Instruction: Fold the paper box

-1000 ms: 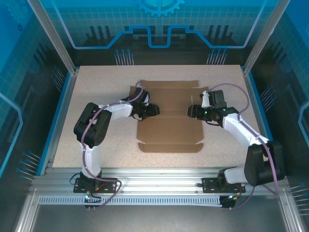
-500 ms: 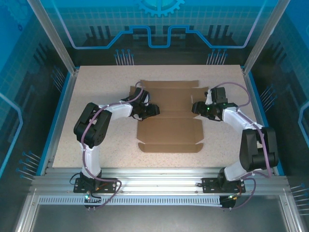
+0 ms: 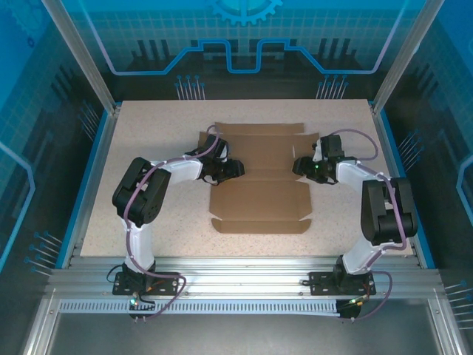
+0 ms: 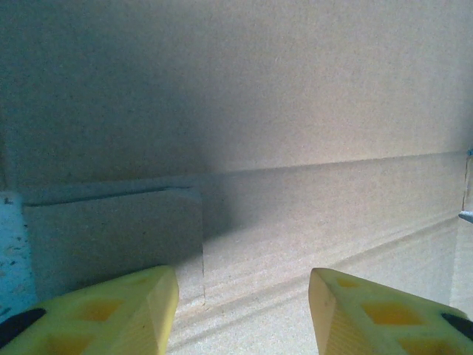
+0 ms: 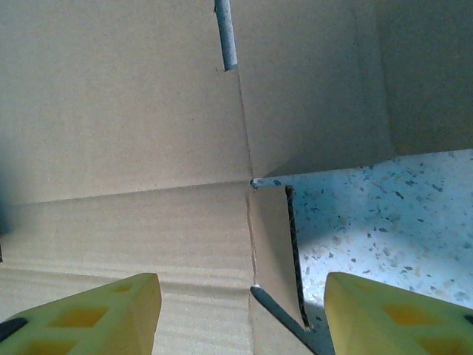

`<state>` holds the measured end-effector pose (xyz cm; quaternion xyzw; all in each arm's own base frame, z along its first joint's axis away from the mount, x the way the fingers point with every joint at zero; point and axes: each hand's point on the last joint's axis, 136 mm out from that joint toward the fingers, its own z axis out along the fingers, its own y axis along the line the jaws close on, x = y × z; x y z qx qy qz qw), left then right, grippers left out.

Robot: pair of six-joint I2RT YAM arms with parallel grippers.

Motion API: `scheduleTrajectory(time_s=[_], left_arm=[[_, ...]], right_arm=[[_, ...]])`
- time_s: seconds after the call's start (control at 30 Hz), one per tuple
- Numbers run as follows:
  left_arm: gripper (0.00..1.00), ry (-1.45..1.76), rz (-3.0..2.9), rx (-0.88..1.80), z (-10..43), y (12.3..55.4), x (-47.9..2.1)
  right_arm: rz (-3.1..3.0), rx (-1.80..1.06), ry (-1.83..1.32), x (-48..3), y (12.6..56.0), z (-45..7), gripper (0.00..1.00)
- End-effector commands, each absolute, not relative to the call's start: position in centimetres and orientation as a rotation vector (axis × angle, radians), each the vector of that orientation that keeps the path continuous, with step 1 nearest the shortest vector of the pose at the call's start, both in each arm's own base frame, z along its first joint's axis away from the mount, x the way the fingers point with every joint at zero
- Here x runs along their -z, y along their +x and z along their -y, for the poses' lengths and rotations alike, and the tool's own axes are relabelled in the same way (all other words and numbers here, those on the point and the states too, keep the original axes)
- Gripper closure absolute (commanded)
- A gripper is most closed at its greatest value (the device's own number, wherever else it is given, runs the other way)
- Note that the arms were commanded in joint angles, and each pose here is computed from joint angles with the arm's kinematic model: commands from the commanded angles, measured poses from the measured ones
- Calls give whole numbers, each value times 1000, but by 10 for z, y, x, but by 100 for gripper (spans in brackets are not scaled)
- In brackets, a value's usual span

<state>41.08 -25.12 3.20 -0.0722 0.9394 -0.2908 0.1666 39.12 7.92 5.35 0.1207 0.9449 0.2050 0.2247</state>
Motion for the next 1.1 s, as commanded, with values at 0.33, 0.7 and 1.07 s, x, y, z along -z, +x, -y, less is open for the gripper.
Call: scheduleTrajectory(time_s=[0.33, 0.7, 1.07], left_arm=[[49, -244, -2808, 733, 237, 382, -10], [50, -250, -2818, 739, 237, 378, -8], [50, -272, -2860, 737, 236, 360, -1]], right_arm=[[-2510, -656, 256, -69, 409, -107, 40], [-2577, -676, 213, -44, 408, -139, 40], [-2700, -585, 205, -12, 380, -152, 40]])
